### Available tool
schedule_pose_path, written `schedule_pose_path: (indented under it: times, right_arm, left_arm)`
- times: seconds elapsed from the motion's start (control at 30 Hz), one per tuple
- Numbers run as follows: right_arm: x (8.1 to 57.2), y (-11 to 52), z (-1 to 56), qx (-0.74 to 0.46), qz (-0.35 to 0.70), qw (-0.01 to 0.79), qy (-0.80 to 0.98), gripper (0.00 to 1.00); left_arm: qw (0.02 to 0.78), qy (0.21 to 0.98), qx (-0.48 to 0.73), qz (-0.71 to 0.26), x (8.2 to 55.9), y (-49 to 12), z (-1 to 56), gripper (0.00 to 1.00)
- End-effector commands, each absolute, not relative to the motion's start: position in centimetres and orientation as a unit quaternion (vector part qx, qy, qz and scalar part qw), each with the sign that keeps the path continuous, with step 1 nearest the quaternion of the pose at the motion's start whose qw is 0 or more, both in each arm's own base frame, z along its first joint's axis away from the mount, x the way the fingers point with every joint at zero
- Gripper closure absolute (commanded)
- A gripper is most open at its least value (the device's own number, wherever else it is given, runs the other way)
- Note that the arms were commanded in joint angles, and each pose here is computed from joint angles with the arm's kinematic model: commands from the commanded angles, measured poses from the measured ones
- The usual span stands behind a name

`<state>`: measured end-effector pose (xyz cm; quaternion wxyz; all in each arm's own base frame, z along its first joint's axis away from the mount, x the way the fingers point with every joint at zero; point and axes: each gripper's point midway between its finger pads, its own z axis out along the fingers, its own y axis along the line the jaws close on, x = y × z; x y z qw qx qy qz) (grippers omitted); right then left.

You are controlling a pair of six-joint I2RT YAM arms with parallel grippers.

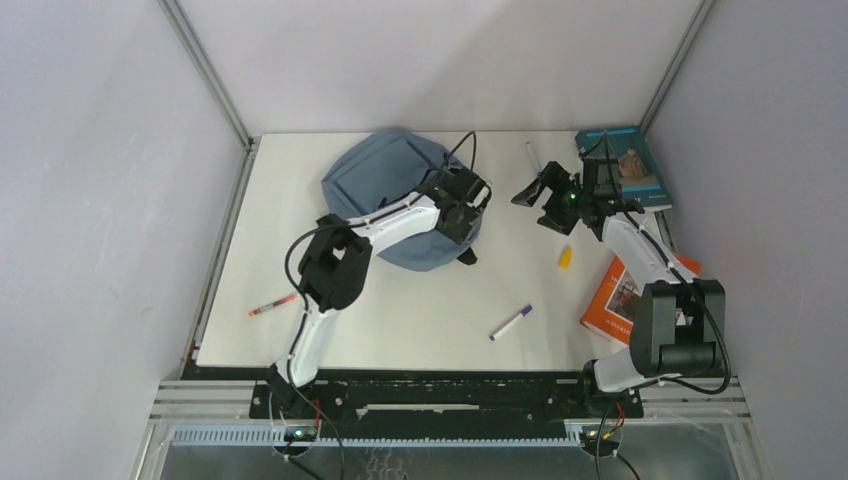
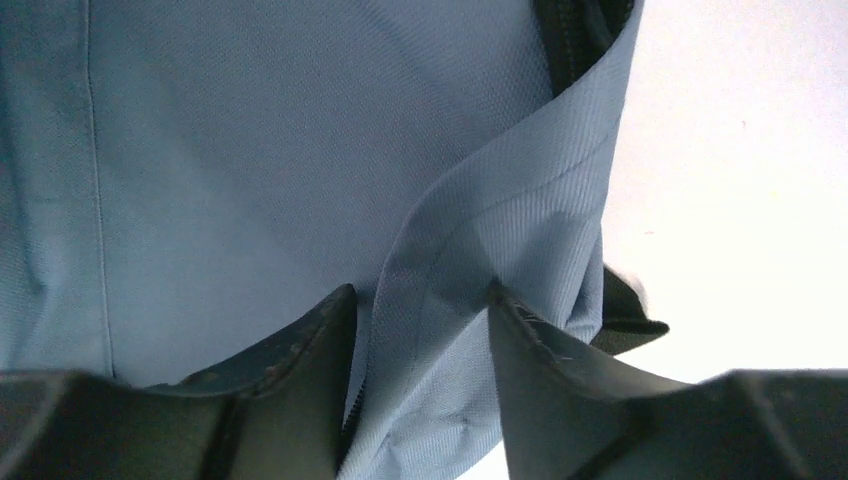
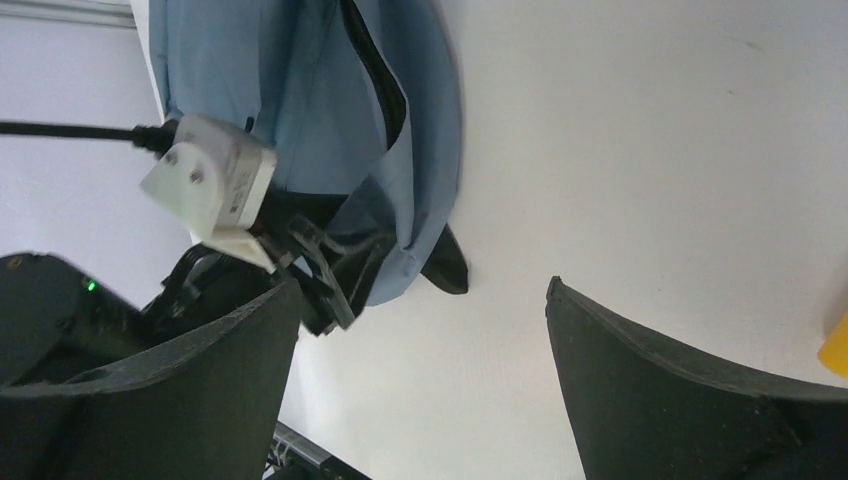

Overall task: Pack the student bag
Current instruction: Adjust the student bag at the center of the board.

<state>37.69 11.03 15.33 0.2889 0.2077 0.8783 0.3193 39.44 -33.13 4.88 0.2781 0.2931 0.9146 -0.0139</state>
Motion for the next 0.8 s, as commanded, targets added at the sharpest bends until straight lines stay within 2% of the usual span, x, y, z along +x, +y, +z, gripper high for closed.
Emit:
schedule_pose_path:
  times: [0.0,0.03,0.07,0.17,0.3,0.5,0.63,0.77]
  right_arm:
    - [37.5,10.9,17.7,0.195,0.332,0.318,0.866,0.00]
    - [37.5,10.8,18.0,0.195,0.332,0.321,0.865,0.00]
    - [37.4,10.6,18.2,0.195,0.332,0.324,0.864,0.00]
    - [37.1,10.2,19.0,0.196,0.331,0.334,0.861,0.00]
    - [36.7,10.1,19.9,0.192,0.330,0.345,0.858,0.00]
    - [36.4,10.1,21.0,0.190,0.332,0.358,0.852,0.01]
    - [36.0,9.9,21.2,0.190,0.327,0.359,0.853,0.01]
    - [35.6,9.8,21.2,0.190,0.326,0.363,0.852,0.01]
  left_arm:
    - [0.269,0.928,0.258,0.006,41.4,-31.1,5.5,0.67]
    - [0.269,0.930,0.250,0.001,41.8,-30.6,6.3,0.91]
    - [0.270,0.932,0.242,-0.003,42.2,-29.8,7.4,0.99]
    - [0.328,0.921,0.209,-0.028,44.1,-26.9,15.2,1.00]
    - [0.461,0.876,0.137,-0.020,46.4,-20.7,28.7,1.00]
    - [0.622,0.780,0.067,-0.012,46.2,-14.3,44.9,1.00]
    - [0.673,0.736,0.075,-0.008,45.6,-13.6,49.2,1.00]
    - [0.645,0.758,0.092,-0.026,46.5,-15.1,46.2,1.00]
